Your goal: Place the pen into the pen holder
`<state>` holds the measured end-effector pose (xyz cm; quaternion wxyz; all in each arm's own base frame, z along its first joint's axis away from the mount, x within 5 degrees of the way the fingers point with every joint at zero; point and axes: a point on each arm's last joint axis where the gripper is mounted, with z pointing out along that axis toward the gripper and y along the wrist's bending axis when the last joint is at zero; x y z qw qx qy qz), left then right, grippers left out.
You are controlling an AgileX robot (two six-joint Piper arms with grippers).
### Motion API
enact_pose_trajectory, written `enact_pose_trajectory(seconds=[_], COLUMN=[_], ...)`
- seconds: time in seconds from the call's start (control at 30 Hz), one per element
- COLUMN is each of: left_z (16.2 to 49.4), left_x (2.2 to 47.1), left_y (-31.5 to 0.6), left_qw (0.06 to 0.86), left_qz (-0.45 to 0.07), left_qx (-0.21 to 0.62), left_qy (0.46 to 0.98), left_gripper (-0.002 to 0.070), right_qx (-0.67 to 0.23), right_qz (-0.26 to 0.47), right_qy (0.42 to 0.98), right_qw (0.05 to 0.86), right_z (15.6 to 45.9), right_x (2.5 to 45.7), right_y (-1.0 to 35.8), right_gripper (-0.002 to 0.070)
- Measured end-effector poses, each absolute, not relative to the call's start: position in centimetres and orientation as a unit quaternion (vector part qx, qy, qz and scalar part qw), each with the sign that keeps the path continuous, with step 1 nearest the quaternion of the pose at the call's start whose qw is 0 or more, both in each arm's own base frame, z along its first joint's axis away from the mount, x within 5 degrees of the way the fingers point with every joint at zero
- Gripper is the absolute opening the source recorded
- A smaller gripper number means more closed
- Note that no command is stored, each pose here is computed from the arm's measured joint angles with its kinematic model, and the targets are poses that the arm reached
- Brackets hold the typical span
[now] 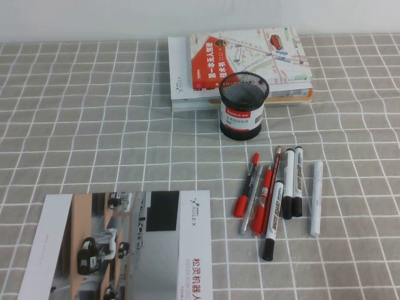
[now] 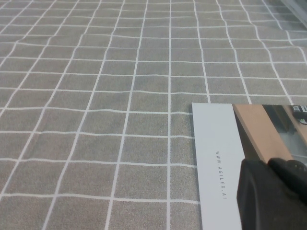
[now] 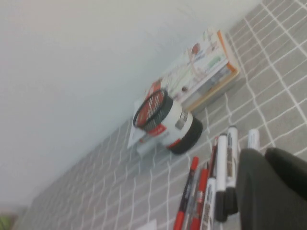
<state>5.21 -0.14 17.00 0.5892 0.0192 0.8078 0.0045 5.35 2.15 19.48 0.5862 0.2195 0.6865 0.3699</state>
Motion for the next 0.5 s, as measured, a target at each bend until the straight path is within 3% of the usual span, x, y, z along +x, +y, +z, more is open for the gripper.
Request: enact_pose_trajectory(seconds=[0.13, 0.27, 0.4, 0.5], left_z=[17.0, 17.0, 17.0, 17.0], left_x=[5.2, 5.2, 5.2, 5.2], left_y=[-0.1, -0.1, -0.1, -0.1], left_qw=[0.589, 0.589, 0.589, 0.589], left_qz=[0.004, 0.004, 0.004, 0.004], left_qx=[0.019, 0.019, 0.019, 0.019], left_qy=[0.808, 0.808, 0.808, 0.808], left_gripper=[-0.0003, -0.0003, -0.0003, -0.0003], right_qx=[0.157, 0.067, -0.039, -0.081], right_qz=[0.348, 0.282, 0.168, 0.121], right_qy=[0.713, 0.778, 0.877, 0.929], right_qw=[0.588, 0.558, 0.449, 0.34], right_z=[21.3, 25.0, 28.3, 30.0], right_x=[5.1, 5.8, 8.4, 10.8], right_y=[2.7, 3.2, 3.1, 2.8], right_gripper=[-0.0013, -0.0013, -0.0013, -0.0013])
